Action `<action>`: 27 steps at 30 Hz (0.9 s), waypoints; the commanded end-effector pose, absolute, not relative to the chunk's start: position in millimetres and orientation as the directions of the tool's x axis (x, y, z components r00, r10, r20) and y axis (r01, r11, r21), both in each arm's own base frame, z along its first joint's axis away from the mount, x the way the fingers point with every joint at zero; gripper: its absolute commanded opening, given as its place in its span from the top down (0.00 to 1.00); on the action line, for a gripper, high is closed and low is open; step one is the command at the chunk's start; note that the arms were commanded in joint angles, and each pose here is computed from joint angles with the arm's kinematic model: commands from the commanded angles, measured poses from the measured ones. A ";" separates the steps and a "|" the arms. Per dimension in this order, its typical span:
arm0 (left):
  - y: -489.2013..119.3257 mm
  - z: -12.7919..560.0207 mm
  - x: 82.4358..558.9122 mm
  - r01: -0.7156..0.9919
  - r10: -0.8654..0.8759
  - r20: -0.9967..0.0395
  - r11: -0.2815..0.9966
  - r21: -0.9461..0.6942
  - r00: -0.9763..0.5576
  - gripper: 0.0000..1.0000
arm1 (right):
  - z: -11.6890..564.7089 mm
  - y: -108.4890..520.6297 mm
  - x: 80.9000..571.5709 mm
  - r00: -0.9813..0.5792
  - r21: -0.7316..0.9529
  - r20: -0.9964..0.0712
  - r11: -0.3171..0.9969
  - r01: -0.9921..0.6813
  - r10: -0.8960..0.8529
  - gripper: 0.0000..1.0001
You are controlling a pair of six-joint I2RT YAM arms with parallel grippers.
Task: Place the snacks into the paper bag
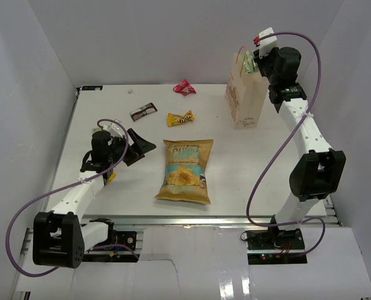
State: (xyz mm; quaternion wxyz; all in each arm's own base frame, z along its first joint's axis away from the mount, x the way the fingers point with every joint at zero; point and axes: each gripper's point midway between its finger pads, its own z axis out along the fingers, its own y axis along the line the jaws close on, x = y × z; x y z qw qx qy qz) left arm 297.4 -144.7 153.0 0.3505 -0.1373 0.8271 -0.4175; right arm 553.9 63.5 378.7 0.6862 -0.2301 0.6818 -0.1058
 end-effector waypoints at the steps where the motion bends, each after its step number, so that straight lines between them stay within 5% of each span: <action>1: -146.9 176.2 324.3 0.044 -0.572 -0.466 0.600 -0.799 -0.675 0.02 | 393.2 55.3 555.3 0.084 -0.477 -0.879 0.871 -0.118 -0.470 0.63; 6: -167.2 187.8 380.3 0.016 -0.571 -0.467 0.621 -0.783 -0.675 0.02 | 389.6 69.9 541.4 0.079 -0.470 -0.882 0.853 -0.227 -0.465 0.29; 9: -180.6 204.2 419.7 0.009 -0.539 -0.522 0.690 -0.724 -0.661 0.02 | 392.5 78.6 522.1 0.075 -0.445 -0.892 0.836 -0.322 -0.446 0.20; 18: -201.1 108.1 509.4 -0.145 -0.337 -0.524 0.916 -0.373 -0.782 0.15 | 331.0 105.4 417.0 -0.064 -0.211 -0.923 0.639 -0.740 -0.380 0.14; 27: -205.3 101.0 559.0 0.093 -0.016 -0.681 0.988 -0.124 -0.732 0.11 | 249.9 128.9 340.8 -0.187 -0.009 -0.911 0.470 -0.882 -0.367 0.14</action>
